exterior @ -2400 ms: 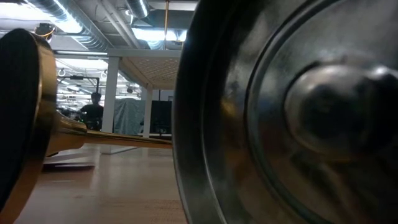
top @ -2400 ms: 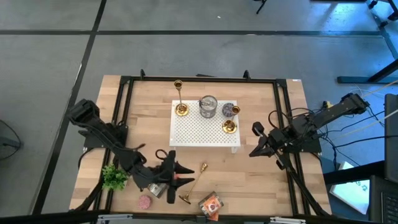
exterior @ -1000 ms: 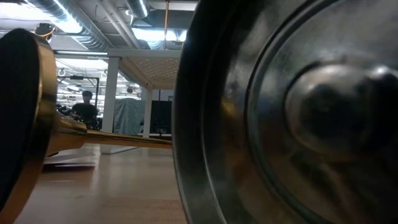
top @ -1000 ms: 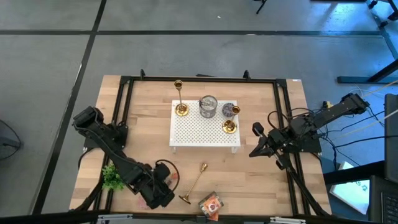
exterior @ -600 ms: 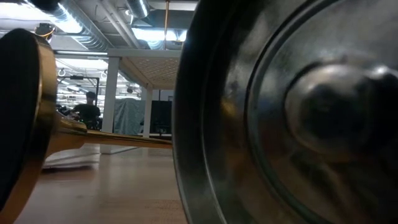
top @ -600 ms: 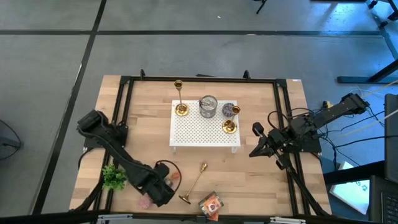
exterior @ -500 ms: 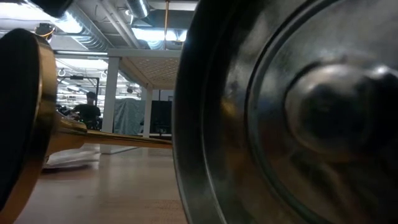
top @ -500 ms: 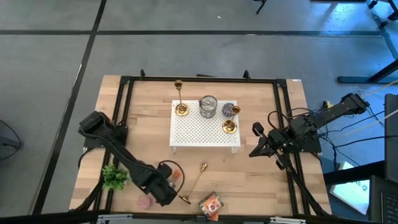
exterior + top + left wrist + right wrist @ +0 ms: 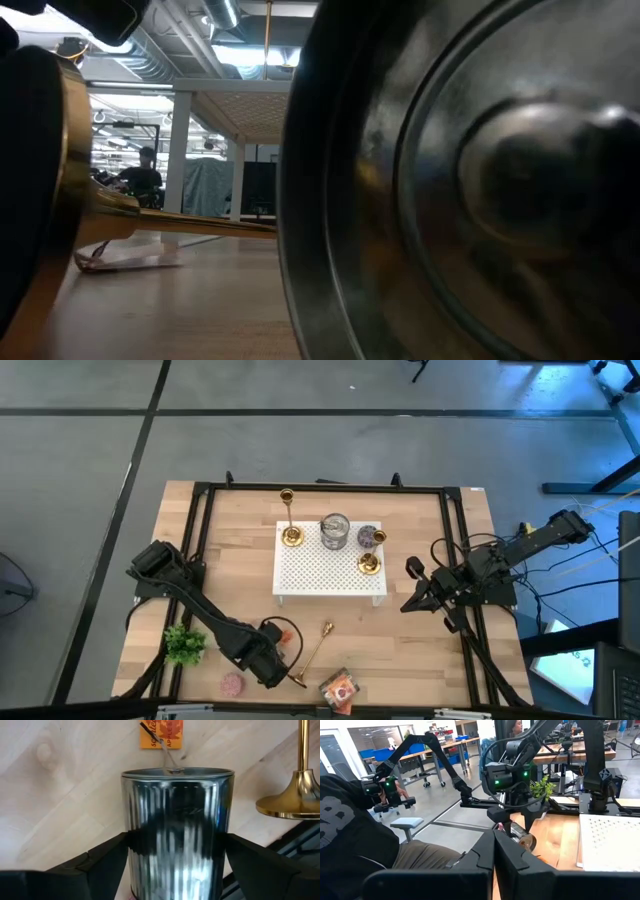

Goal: Pick & Place candle stick holders
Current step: Put the left big silver scented candle on the shelf

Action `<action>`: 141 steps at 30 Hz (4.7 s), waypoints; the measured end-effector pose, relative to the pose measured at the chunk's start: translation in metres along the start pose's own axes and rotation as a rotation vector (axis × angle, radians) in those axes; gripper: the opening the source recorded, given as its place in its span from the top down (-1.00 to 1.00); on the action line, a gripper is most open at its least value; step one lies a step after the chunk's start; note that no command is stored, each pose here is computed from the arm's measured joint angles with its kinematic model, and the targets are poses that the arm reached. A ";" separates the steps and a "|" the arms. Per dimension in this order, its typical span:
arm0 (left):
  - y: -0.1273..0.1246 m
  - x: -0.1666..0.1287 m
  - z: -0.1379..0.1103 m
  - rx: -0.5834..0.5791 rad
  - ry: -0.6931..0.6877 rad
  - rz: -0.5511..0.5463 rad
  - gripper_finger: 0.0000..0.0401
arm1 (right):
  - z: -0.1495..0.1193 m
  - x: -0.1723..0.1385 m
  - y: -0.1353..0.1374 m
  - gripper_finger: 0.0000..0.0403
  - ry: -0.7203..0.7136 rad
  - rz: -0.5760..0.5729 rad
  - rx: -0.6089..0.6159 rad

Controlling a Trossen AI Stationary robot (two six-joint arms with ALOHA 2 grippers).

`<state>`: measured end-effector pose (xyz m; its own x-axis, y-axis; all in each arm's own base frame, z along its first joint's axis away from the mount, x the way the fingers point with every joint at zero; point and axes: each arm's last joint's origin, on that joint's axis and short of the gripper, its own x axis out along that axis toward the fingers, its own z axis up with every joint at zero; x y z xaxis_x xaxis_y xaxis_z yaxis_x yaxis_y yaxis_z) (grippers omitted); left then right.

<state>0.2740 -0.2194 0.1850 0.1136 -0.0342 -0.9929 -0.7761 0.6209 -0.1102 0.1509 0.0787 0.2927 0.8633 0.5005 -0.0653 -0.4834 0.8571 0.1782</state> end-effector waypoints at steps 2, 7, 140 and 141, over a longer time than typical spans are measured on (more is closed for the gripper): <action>-0.002 0.004 0.000 -0.001 0.001 0.006 -0.63 | 0.000 0.000 0.000 0.97 0.000 0.001 0.000; -0.006 0.014 0.001 0.001 0.015 0.002 -0.74 | 0.000 0.000 0.000 0.97 0.002 0.002 0.000; 0.043 -0.010 0.098 -0.138 -1.397 0.235 -0.81 | 0.000 0.000 0.000 0.97 0.000 0.000 -0.027; 0.042 -0.010 0.097 -0.123 -1.398 0.238 -0.81 | 0.000 0.000 0.000 0.97 0.000 0.000 -0.027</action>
<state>0.3008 -0.1170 0.1948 0.4274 0.8938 -0.1358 -0.9033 0.4283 -0.0245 0.1509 0.0787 0.2927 0.8633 0.5005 -0.0649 -0.4872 0.8600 0.1516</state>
